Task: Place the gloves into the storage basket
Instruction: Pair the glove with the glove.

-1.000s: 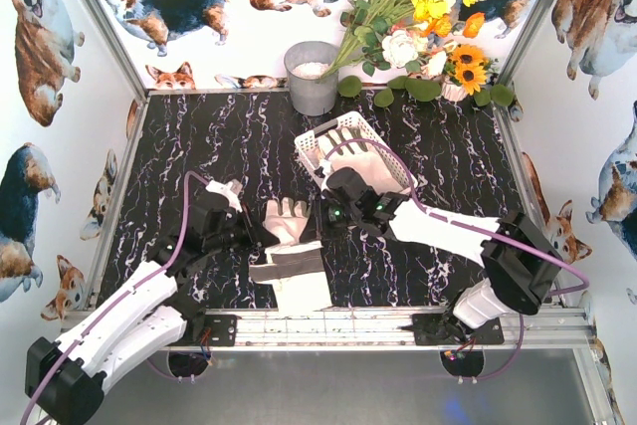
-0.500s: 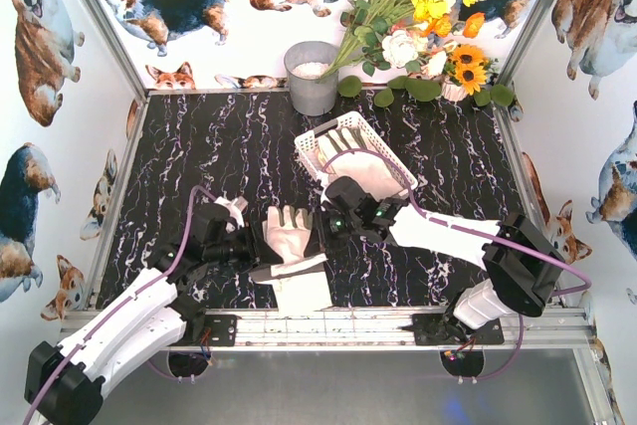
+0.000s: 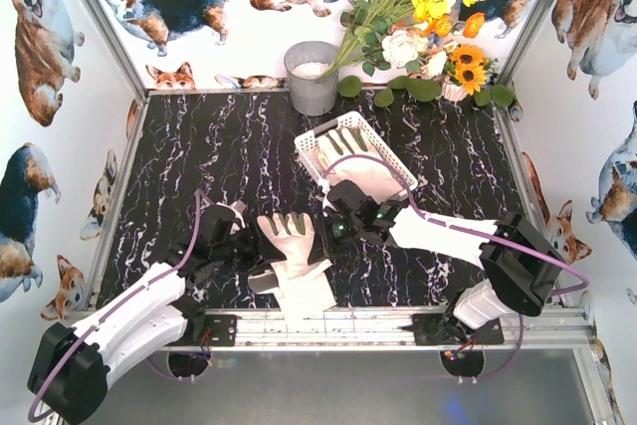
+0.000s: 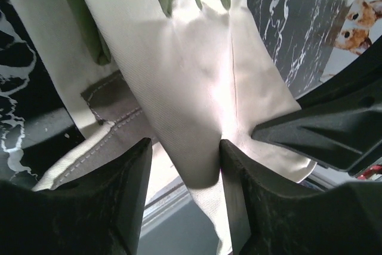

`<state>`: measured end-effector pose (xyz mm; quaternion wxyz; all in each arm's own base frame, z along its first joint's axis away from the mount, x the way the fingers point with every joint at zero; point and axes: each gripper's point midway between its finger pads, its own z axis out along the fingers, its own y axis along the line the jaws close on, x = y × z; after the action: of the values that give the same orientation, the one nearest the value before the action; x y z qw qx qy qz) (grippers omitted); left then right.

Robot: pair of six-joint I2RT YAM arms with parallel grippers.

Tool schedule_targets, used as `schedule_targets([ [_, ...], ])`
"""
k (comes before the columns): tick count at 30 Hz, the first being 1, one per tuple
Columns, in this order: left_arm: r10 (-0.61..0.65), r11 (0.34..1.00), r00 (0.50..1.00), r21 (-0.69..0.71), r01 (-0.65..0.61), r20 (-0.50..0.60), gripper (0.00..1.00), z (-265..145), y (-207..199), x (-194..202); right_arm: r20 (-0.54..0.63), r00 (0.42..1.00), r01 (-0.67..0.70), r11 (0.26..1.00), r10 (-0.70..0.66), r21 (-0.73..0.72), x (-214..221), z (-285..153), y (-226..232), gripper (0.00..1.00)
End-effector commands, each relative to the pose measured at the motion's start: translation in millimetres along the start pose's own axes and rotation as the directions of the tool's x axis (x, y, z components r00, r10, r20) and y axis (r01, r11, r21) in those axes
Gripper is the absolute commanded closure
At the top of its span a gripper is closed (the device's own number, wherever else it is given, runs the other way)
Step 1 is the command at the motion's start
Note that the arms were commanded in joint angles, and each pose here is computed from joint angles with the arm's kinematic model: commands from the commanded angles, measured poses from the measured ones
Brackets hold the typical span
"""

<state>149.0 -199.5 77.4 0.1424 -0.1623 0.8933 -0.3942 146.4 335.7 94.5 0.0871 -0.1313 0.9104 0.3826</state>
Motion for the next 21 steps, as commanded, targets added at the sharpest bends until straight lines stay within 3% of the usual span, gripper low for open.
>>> schedule_targets([
  [1,0.007,1.0,0.995,-0.014,-0.005,0.096,0.56,2,2,-20,-0.017,1.0,0.019,0.999,-0.019,-0.032,4,2,4,1.0],
  [8,-0.027,0.999,0.985,-0.033,0.033,0.169,0.59,7,14,-33,-0.035,0.999,0.018,0.999,-0.019,-0.035,6,5,3,1.0],
  [11,-0.018,0.998,0.977,-0.047,0.029,0.211,0.71,8,16,-42,-0.038,0.999,0.022,0.999,-0.023,-0.034,6,5,4,1.0],
  [13,-0.006,0.998,0.976,-0.053,0.018,0.219,0.87,7,18,-44,-0.029,0.999,0.032,0.999,-0.033,-0.027,5,4,5,1.0],
  [15,0.012,0.999,0.975,-0.05,-0.001,0.22,0.96,5,16,-44,-0.01,0.999,0.052,0.998,-0.052,-0.016,4,1,6,1.0],
  [21,0.085,0.996,0.966,-0.032,-0.079,0.245,1.0,-13,5,-44,0.045,0.991,0.125,0.992,-0.125,0.013,0,-9,13,1.0],
])
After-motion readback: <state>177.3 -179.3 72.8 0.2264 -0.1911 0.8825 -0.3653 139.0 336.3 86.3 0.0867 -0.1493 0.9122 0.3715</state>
